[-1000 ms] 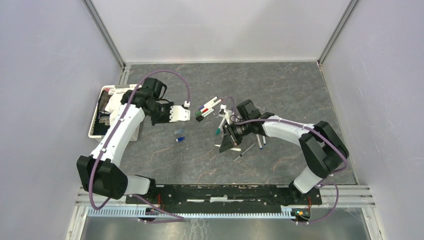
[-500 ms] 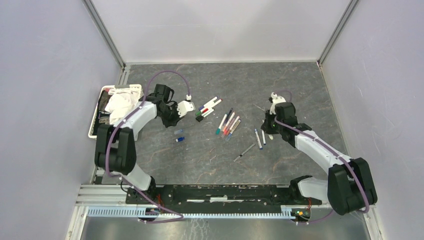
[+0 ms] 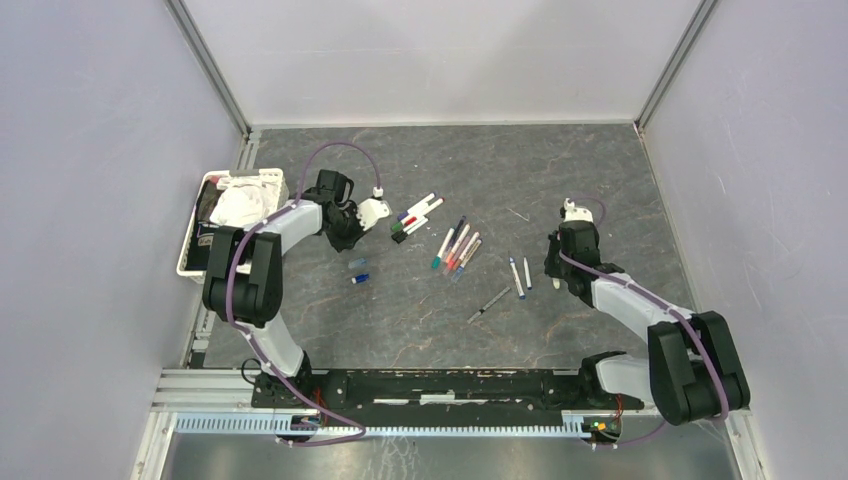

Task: Open the pen caps
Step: Place the pen cap at the center of the board.

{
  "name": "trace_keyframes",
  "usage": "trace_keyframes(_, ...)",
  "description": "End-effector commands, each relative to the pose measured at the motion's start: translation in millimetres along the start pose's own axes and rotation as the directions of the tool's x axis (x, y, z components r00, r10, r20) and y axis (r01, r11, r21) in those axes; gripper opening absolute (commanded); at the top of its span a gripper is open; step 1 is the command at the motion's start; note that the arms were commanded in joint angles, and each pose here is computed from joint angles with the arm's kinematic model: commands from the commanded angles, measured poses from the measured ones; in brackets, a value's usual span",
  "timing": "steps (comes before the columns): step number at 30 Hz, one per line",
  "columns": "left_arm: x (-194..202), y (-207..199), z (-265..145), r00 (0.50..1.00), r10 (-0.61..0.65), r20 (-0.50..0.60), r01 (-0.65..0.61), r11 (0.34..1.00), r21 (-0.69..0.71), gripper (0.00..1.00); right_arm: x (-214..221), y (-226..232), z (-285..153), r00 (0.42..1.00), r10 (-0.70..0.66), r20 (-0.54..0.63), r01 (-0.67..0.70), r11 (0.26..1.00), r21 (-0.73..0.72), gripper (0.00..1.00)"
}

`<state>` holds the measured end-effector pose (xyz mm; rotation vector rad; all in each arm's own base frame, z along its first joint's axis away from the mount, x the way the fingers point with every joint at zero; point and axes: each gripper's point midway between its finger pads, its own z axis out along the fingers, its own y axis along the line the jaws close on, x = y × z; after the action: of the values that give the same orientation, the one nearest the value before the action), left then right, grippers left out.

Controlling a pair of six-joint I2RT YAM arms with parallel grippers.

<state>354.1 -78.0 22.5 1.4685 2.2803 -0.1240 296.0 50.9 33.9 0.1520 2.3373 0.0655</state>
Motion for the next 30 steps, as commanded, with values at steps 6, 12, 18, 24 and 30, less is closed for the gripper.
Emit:
trace_keyframes(6, -16, 0, -15, 0.999, 0.010, 0.030, -0.011, 0.999, 0.036, 0.43, -9, -3, 16, 0.995, 0.044, 0.093, -0.046, 0.999, 0.017, 0.06)
trace_keyframes(12, -42, 8, -53, 0.995, 0.005, 0.099, -0.005, 1.000, 0.003, 0.97, 3, -1, 22, 0.999, 0.016, 0.036, -0.016, 1.000, 0.012, 0.27)
trace_keyframes(18, -80, 37, -112, 0.979, -0.014, 0.204, 0.038, 0.993, -0.114, 1.00, 5, 2, 22, 1.000, 0.014, -0.002, -0.014, 1.000, 0.001, 0.35)
trace_keyframes(24, -103, 58, -170, 0.960, -0.010, 0.279, 0.081, 0.966, -0.245, 1.00, 4, 3, 18, 1.000, -0.001, -0.006, 0.001, 1.000, -0.007, 0.35)
trace_keyframes(30, -108, 87, -234, 0.897, -0.117, 0.426, 0.265, 0.914, -0.307, 1.00, -19, 13, 7, 1.000, 0.011, 0.024, -0.010, 0.999, -0.041, 0.39)
